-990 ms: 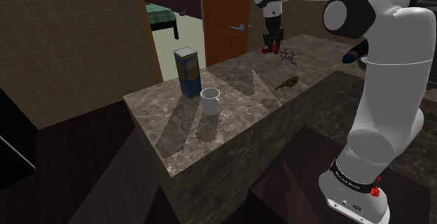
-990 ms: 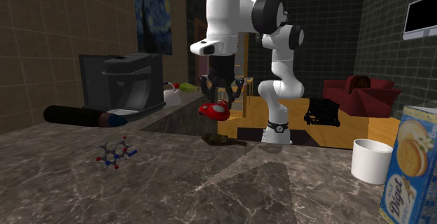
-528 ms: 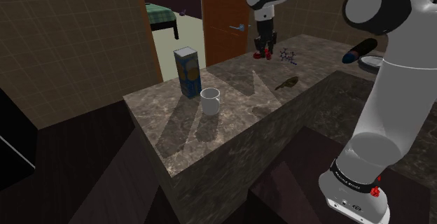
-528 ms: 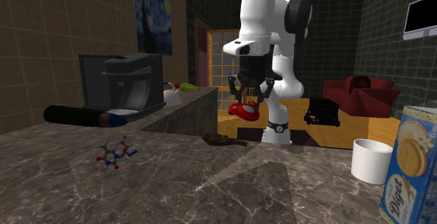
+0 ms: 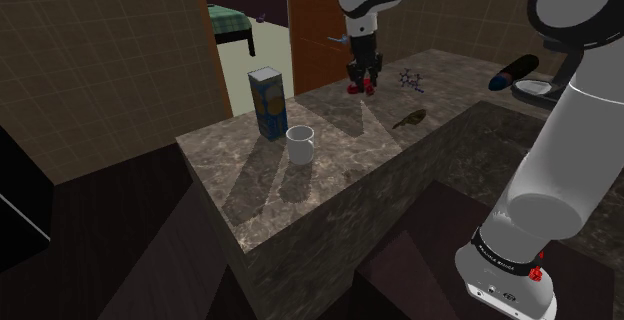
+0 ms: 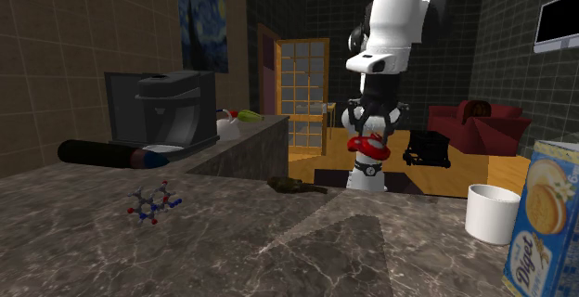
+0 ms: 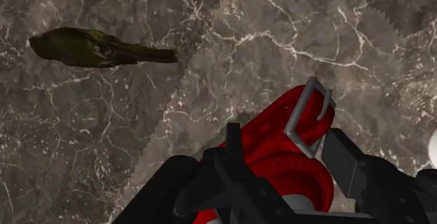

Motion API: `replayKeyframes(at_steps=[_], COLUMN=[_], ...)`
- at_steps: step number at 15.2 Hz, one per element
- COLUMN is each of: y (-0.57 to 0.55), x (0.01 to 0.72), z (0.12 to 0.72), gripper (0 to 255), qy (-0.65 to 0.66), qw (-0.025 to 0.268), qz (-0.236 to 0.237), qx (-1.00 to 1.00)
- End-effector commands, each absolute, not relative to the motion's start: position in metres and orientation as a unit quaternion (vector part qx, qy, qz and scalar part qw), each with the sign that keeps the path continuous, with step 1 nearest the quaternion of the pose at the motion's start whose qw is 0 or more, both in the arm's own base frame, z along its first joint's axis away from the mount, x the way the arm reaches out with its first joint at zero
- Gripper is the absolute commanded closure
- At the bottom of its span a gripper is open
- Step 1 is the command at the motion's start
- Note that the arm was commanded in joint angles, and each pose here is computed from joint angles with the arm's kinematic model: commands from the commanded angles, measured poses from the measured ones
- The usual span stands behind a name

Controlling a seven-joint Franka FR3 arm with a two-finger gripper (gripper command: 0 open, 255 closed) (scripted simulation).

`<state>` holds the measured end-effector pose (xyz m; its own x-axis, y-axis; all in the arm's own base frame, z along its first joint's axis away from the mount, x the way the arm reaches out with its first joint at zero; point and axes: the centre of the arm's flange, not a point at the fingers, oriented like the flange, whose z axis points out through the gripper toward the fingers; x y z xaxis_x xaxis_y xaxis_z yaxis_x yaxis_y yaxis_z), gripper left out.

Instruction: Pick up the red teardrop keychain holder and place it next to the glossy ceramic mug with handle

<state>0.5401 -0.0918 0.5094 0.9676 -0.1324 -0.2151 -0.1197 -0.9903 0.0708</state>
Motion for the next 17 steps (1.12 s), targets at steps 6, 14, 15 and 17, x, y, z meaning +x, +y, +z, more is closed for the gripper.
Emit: replayKeyframes(at_steps=[6,14,15,17], y=[-0.002,0.103,0.116,0.142], x=[0.527,0.512,0.51,0.507], z=[0.51,0.51,0.51,0.51], gripper=[255,255,255,255], qy=[-0.064,-0.064,-0.064,-0.064], qw=[0.029,0.029,0.029,0.029], qz=[-0.11,-0.11,-0.11,-0.11], qx=[0.991,0.991,0.991,0.991])
